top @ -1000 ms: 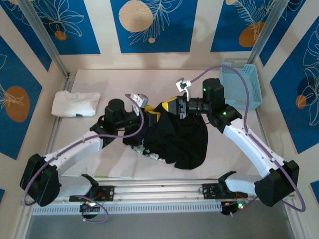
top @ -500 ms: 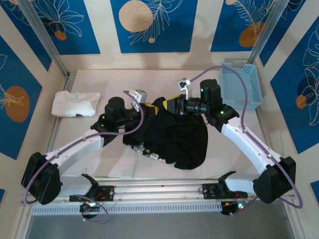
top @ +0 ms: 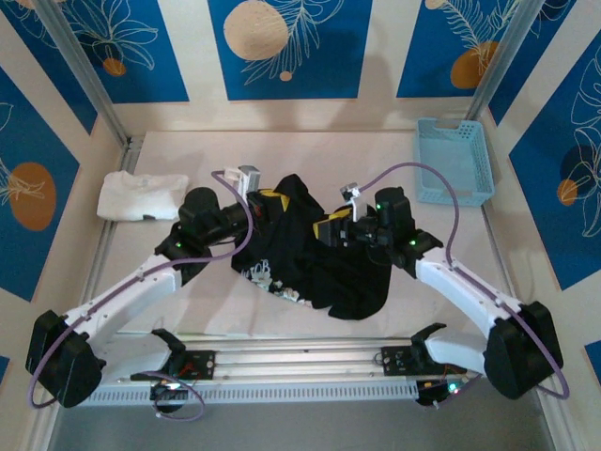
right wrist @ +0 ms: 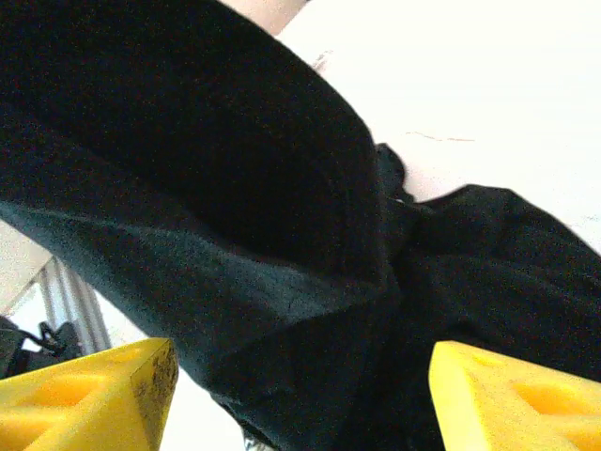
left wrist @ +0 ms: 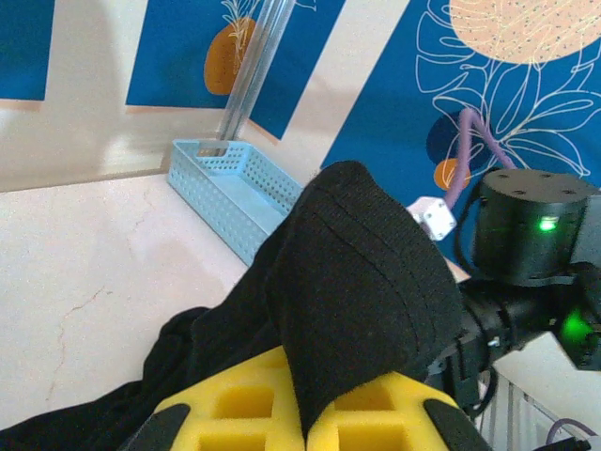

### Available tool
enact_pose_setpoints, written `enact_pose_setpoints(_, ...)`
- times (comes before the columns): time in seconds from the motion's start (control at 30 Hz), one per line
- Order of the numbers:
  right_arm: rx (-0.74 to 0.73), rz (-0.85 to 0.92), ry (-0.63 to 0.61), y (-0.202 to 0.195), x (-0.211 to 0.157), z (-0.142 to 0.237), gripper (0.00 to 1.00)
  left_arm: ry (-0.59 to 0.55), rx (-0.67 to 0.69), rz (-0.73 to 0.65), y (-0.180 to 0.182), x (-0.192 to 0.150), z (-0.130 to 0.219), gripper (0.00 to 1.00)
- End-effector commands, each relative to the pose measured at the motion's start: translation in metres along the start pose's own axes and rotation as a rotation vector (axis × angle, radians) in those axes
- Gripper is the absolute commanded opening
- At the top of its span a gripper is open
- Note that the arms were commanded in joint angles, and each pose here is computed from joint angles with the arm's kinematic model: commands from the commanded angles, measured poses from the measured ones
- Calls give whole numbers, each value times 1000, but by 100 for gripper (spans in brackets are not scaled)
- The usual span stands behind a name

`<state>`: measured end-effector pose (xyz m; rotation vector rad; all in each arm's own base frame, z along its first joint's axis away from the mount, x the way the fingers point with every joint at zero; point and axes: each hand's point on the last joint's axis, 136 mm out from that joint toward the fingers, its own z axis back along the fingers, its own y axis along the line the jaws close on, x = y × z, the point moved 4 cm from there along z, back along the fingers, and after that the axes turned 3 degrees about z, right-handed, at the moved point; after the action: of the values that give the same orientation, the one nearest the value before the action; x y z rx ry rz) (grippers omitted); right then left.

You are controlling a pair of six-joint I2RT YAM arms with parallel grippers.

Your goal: Fold the inside-out t-shirt

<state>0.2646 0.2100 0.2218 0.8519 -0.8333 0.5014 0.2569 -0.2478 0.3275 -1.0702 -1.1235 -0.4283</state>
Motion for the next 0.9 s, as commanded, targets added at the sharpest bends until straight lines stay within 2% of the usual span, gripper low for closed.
enact_pose_setpoints(0.0, 151, 62, -70, 16, 17, -5, 71, -47, 0, -2, -3, 9, 8, 0)
enact_pose_setpoints(0.2, 199, 32, -103, 5, 27, -11, 67, -52, 1, -4, -3, 9, 10, 0)
enact_pose_setpoints(0.27, 247, 21, -114, 6, 32, -11, 61, -57, -3, -9, -5, 10, 12, 0)
enact_pose_setpoints(0.47, 301, 33, -104, 11, 35, -11, 19, -69, 20, -12, 0, 12, 14, 0)
enact_pose_setpoints(0.6, 262, 42, -116, 8, 35, -5, 0, -71, 55, -4, 7, 10, 16, 0)
enact_pose_setpoints(0.7, 193, 39, -130, 4, 35, 4, 0, -57, 141, 18, 23, 4, 16, 0)
enact_pose_setpoints(0.87, 46, -44, -92, -11, 19, 13, 0, -18, 377, 61, 67, -17, 16, 0)
